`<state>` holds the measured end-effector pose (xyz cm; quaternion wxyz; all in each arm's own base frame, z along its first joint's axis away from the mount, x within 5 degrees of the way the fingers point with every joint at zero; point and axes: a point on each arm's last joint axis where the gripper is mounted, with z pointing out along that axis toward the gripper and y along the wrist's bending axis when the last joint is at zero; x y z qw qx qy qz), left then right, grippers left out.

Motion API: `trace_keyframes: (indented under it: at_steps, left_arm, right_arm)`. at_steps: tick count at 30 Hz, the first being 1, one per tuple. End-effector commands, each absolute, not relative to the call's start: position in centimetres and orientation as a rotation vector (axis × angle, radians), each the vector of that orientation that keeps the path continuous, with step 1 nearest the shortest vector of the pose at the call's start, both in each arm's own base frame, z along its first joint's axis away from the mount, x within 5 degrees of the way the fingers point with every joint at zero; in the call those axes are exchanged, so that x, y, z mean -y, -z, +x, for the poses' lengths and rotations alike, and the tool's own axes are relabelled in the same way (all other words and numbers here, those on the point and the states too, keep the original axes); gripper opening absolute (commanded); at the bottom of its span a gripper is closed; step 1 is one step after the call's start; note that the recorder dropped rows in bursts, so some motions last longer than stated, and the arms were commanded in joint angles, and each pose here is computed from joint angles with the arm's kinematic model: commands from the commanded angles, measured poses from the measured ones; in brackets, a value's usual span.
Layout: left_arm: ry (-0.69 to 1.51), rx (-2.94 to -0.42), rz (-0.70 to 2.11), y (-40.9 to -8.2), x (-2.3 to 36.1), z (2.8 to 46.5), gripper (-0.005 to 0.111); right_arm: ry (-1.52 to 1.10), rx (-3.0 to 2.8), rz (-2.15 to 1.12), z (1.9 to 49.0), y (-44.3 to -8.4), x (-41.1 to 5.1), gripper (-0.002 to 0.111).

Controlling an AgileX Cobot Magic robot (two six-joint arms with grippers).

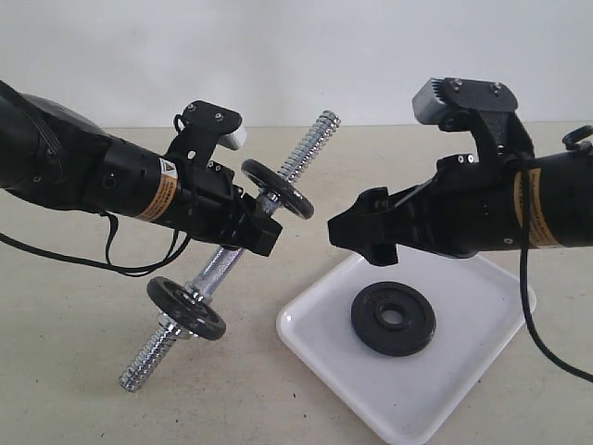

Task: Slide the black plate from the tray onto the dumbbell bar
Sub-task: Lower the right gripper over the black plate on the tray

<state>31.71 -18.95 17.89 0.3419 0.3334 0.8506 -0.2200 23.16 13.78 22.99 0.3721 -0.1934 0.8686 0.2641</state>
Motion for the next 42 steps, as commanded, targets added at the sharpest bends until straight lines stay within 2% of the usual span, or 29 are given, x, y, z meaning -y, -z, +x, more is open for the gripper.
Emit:
trace_keyframes:
  at_steps: [1, 18, 27, 42]
  left_arm:
    - [0.618, -2.135, 0.804, -21.1, 19.1, 31.9, 0.004]
    - [0.611, -2.135, 0.800, -21.1, 19.1, 31.9, 0.004]
    - [0.636, -2.134, 0.814, -21.1, 19.2, 31.7, 0.004]
    - [0.644, -2.142, 0.798, -21.1, 19.2, 31.7, 0.004]
  right_arm:
    - [-0.670, -2.237, -0.446, 23.3, -22.9, -13.6, 0.092]
    - [-0.558, -2.241, -0.282, 24.1, -22.8, -12.7, 0.092]
    - [-0.551, -2.410, -0.290, 25.2, -18.4, -13.4, 0.092]
    - [-0.567, -2.430, -0.296, 25.2, -17.9, -13.6, 0.092]
